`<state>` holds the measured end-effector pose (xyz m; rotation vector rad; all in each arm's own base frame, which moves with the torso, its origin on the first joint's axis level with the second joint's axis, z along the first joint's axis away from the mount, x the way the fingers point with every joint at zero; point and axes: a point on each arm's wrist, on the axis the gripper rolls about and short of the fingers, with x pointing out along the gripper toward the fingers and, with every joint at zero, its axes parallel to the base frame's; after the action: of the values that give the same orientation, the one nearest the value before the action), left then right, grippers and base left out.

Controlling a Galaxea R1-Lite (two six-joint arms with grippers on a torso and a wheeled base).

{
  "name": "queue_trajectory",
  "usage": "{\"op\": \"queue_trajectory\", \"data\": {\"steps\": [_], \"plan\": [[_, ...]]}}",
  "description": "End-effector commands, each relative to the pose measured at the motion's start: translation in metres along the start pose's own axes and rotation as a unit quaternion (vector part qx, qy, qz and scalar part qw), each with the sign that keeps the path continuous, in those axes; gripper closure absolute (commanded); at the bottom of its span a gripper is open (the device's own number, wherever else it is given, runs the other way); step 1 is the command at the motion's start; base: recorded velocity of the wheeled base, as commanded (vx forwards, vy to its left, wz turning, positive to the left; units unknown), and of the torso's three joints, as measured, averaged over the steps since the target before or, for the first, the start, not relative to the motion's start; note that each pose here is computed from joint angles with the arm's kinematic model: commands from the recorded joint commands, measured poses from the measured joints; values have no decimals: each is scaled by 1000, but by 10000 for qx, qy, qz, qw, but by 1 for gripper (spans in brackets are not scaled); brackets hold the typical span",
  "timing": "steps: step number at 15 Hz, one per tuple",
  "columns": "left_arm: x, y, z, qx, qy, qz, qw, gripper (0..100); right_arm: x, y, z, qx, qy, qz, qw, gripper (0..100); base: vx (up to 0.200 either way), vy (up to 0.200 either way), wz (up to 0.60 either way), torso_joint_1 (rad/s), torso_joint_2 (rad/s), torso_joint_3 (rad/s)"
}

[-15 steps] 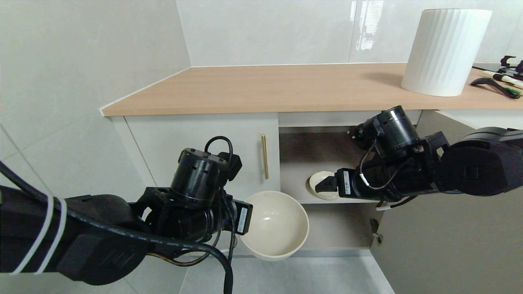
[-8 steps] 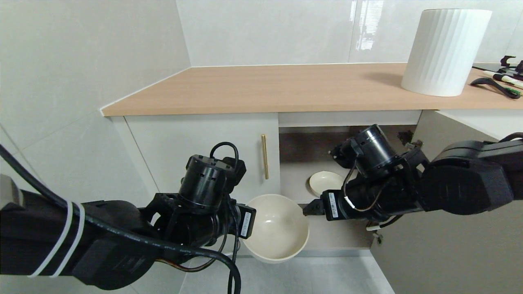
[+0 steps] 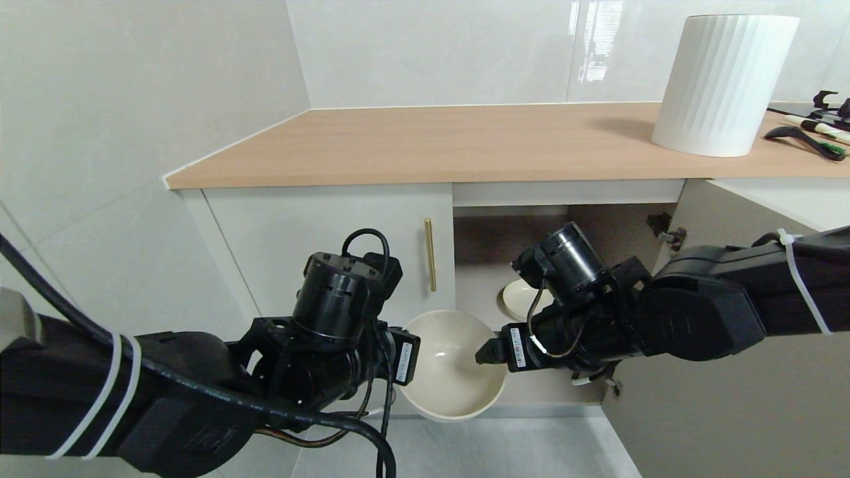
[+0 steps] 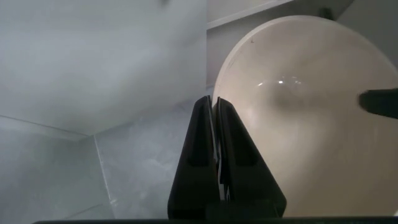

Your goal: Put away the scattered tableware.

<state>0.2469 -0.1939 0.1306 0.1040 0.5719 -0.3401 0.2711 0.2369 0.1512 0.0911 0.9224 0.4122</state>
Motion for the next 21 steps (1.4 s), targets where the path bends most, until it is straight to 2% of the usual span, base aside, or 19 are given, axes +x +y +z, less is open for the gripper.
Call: {"op": "queue_trajectory", "data": {"steps": [1,2,12,13,15,18,21], "plan": [[-1,0,1,-12,-18,-2,10000,100,6,1,-1,-8,47,-20,10000,0,0,0,0,0,0,0],[0,0,0,-10,-11,0,10000,100,6,1,1,-6,20,-24,10000,100,0,0,0,0,0,0],[4,-1,-3,6,69,15,10000,100,7,9,-3,-79,62,39,9999,100,0,0,0,0,0,0],[4,-1,-3,6,69,15,10000,0,8,9,-4,-80,76,32,9999,100,0,0,0,0,0,0],[4,-1,-3,-8,47,11,10000,0,10,9,-5,-81,108,12,9999,100,0,0,0,0,0,0],[2,0,0,-52,-123,119,9998,0,15,3,-8,-59,114,-249,9996,100,0,0,0,0,0,0],[2,0,3,-101,-295,203,9993,0,31,-23,8,254,35,-571,9980,100,0,0,0,0,0,0]]}}
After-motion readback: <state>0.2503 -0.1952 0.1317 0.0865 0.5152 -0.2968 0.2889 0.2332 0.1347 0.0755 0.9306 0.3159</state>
